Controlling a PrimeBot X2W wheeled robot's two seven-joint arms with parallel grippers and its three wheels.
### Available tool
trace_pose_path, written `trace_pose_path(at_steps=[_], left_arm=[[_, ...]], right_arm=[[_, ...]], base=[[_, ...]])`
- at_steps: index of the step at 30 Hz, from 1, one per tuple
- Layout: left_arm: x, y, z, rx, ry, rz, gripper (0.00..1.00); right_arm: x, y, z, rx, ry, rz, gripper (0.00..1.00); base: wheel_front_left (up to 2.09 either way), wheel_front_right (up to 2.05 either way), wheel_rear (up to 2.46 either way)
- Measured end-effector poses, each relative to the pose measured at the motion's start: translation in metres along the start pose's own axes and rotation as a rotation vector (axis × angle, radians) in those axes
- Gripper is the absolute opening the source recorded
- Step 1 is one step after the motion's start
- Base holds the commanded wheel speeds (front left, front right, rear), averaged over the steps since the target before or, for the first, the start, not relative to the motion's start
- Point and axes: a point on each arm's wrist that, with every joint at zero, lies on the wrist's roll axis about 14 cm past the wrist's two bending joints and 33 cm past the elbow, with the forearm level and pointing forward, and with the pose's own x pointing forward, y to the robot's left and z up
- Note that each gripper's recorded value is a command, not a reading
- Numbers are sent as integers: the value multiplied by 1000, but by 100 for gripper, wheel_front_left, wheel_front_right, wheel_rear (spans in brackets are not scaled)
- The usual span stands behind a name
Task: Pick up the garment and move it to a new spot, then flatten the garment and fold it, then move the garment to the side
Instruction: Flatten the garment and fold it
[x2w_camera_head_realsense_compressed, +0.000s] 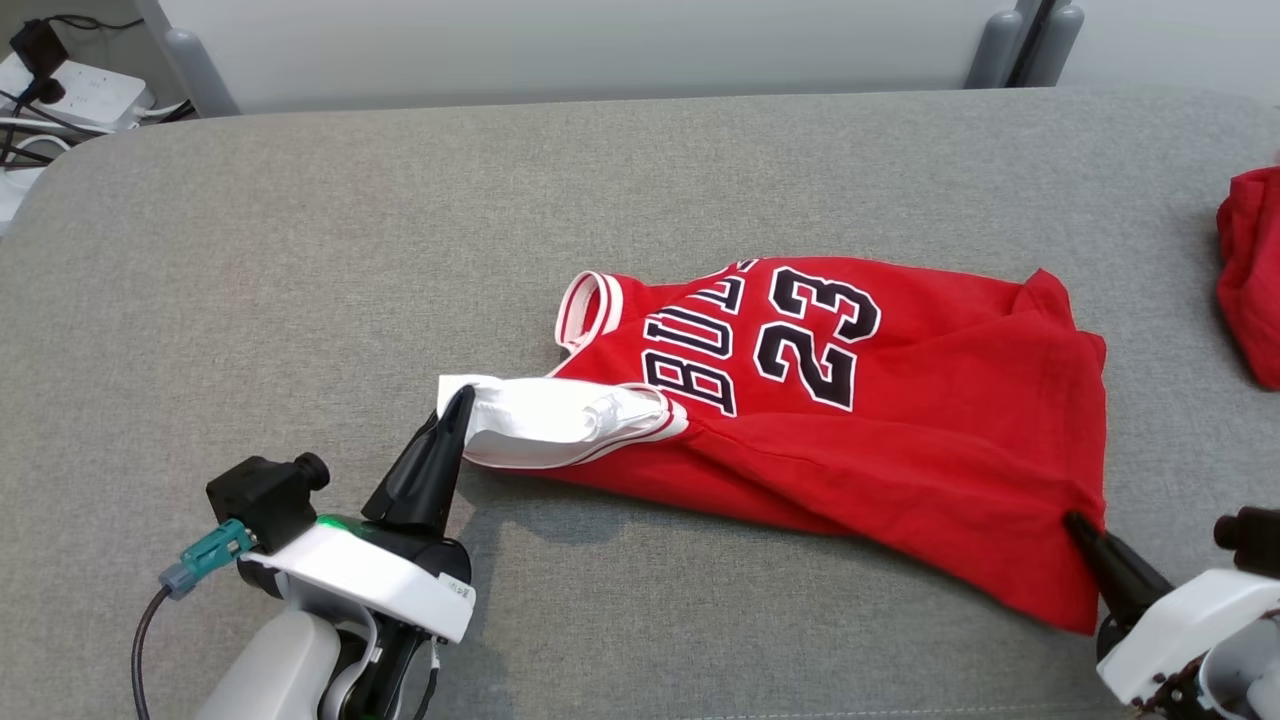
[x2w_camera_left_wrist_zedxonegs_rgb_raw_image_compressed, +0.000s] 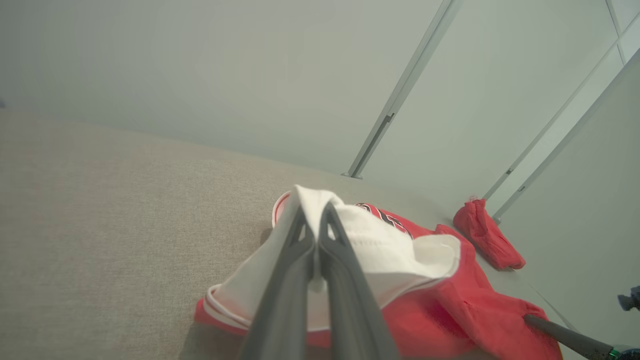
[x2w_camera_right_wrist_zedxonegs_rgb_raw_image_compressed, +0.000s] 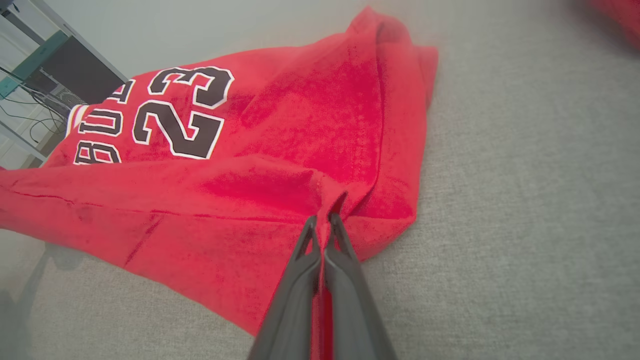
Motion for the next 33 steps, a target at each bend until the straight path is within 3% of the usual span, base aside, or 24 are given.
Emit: trace_pose_path(at_steps=[1,5,6,7,8,10,11,14,20,21,22,23,27,28,29,33], left_arm=[[-1,2,0,8,-1,4,0],[-4,4,1,28,-13,12,0],[-6,5,0,26,-13,18,0],[-8,6,-1,24,-11,25,0],[-10,6,-3,19,-10,31,0],[-14,6,-5,10,-8,40,0],[-15,7,-5,9,-11,44,0],[-18,10,-2,13,-20,57,0],[-20,9,-4,9,-19,61,0],[-20,9,-4,12,-20,60,0],[-19,9,-3,13,-21,59,0],[-19,8,-3,12,-23,60,0],[-21,7,-8,16,-15,63,0],[-21,7,-8,15,-15,63,0],[-21,8,-8,17,-14,64,0],[-22,8,-8,24,-16,68,0]], right_arm=[[0,0,-5,4,11,-1,2],[-1,0,-26,14,49,-9,46],[-2,1,-30,16,55,-9,61],[-3,1,-35,19,64,-10,86],[-4,1,-39,21,71,-13,100],[-6,2,-44,22,74,-11,95],[-6,4,-45,22,76,-6,64],[-10,6,-52,28,87,-1,0],[-13,8,-57,40,91,0,0],[-13,7,-56,40,87,-1,37],[-14,6,-57,38,89,-5,52],[-14,5,-58,34,93,-9,53],[-14,3,-62,9,109,-11,40],[-12,4,-61,2,103,-7,25],[-10,7,-58,-5,95,0,0],[-1,13,-52,-33,79,19,0]], base=[[0,0,0],[0,0,0],[0,0,0],[0,0,0],[0,0,0],[0,0,0],[0,0,0],[0,0,0],[0,0,0],[0,0,0],[0,0,0],[0,0,0],[0,0,0],[0,0,0],[0,0,0],[0,0,0]])
